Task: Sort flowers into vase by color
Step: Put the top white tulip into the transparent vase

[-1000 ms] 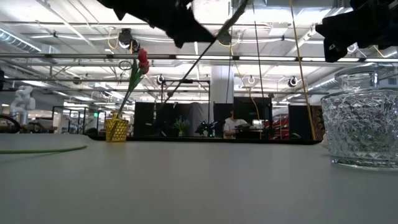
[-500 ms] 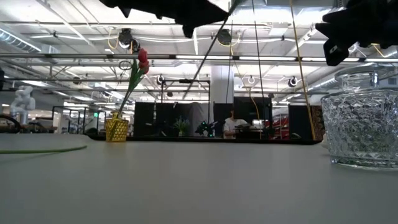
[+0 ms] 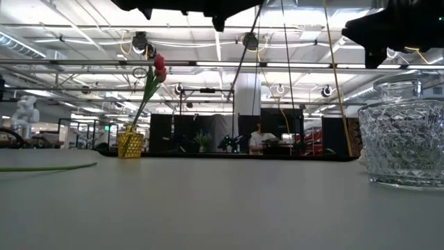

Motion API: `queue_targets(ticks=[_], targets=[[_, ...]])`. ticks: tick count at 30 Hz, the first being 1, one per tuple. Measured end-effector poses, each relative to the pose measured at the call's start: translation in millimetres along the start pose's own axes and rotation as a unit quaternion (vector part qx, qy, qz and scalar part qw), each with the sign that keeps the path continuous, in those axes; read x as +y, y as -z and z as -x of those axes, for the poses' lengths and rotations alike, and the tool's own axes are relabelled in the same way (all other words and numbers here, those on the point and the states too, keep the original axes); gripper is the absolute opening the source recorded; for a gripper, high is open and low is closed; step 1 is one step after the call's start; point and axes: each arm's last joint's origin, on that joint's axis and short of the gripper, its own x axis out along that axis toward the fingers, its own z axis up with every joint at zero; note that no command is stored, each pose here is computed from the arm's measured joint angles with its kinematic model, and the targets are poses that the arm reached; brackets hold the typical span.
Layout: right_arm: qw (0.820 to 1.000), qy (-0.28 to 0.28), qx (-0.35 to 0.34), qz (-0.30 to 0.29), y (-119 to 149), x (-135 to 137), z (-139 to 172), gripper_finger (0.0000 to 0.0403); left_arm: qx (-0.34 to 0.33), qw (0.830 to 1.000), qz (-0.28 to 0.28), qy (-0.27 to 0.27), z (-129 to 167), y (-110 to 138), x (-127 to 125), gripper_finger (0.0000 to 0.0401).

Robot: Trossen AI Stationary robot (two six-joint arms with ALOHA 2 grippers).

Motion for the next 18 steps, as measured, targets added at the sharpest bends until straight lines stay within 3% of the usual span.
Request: queue_targets(ticks=[10,18], targets=[[1.000,-0.007,-0.010,0.029,-1.0,2.4,-13.5,0.0086,-0.017,1.000,-0.003,0.000,-3.6,0.9,-0.3,0.0000],[0.998,-0.022,-0.034,0.042,-0.4,6.2,-36.3,0.0133,-0.016,1.000,-0.002,0.001,-3.7,1.1,-0.8,0.0000]])
